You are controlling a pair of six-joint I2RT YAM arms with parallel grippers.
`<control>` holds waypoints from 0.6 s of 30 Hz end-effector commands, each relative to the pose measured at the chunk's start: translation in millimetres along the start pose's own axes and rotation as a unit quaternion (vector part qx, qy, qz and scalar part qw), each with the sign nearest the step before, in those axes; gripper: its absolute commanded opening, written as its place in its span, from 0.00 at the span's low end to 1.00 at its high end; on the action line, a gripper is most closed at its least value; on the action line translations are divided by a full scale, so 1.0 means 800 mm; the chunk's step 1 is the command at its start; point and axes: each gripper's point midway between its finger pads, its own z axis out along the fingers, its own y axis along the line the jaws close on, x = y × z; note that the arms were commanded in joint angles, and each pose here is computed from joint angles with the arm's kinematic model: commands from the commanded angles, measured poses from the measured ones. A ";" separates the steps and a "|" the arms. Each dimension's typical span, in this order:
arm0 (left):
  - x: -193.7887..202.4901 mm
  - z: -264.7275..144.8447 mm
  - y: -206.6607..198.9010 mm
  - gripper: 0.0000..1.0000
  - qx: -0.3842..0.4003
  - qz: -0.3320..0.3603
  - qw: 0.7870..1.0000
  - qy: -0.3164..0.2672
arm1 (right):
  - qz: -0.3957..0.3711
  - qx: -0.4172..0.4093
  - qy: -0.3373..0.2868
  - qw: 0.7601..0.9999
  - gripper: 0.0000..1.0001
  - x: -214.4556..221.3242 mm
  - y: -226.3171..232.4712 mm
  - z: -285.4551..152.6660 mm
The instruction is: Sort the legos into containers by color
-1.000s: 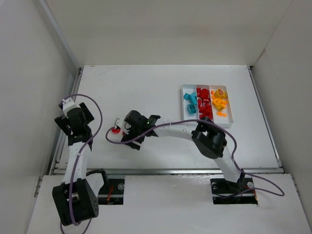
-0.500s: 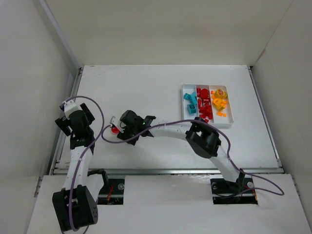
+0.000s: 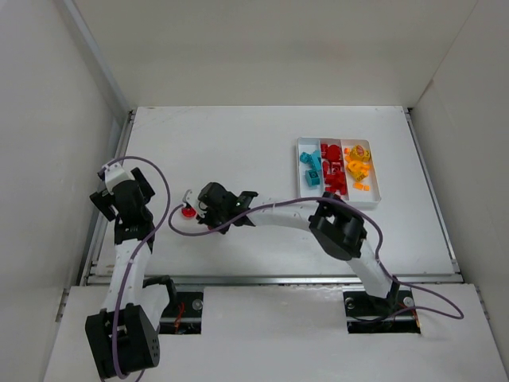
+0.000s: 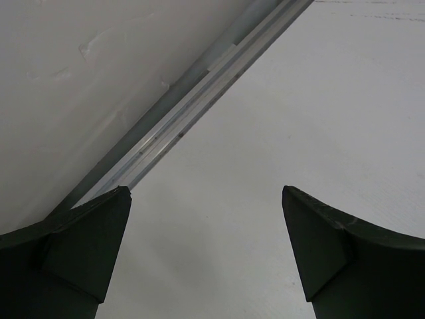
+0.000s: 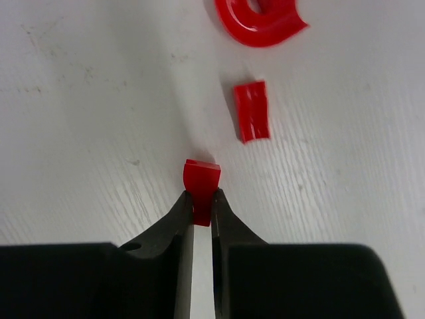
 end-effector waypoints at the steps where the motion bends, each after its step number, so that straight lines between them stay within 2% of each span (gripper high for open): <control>1: -0.008 -0.004 -0.010 0.96 0.025 -0.011 0.999 -0.019 | 0.055 0.074 -0.088 0.992 0.00 -0.070 -0.039 -0.076; 4: -0.010 -0.006 -0.015 0.96 0.036 -0.013 0.999 -0.022 | 0.164 0.115 -0.138 0.970 0.00 -0.086 -0.095 -0.146; 5: -0.008 -0.007 -0.014 0.96 0.037 -0.013 0.999 -0.022 | 0.214 0.142 -0.134 0.957 0.00 -0.059 -0.141 -0.163; 6: -0.008 -0.006 -0.013 0.96 0.038 -0.014 0.999 -0.021 | 0.272 0.154 -0.168 0.935 0.00 -0.063 -0.163 -0.207; 7: -0.007 -0.007 -0.015 0.96 0.043 -0.014 0.999 -0.020 | 0.305 0.169 -0.182 0.920 0.00 -0.052 -0.187 -0.227; 8: -0.001 -0.006 -0.014 0.96 0.043 -0.012 0.999 -0.015 | 0.354 0.211 -0.187 0.892 0.00 -0.018 -0.244 -0.258; 10: -0.001 -0.005 -0.015 0.96 0.048 -0.016 0.999 -0.020 | 0.413 0.256 -0.191 0.853 0.00 0.033 -0.285 -0.294; 11: -0.001 -0.005 -0.016 0.96 0.048 -0.022 0.998 -0.020 | 0.436 0.283 -0.174 0.837 0.00 0.065 -0.307 -0.302; 12: 0.002 -0.005 -0.019 0.96 0.056 -0.022 0.998 -0.019 | 0.475 0.315 -0.145 0.809 0.00 0.117 -0.340 -0.323; 15: -0.001 -0.007 -0.023 0.96 0.067 -0.028 0.997 -0.021 | 0.538 0.353 -0.089 0.760 0.00 0.207 -0.392 -0.338; 18: 0.007 -0.008 -0.017 0.96 0.061 -0.026 0.998 -0.013 | 0.540 0.382 -0.070 0.746 0.00 0.242 -0.420 -0.340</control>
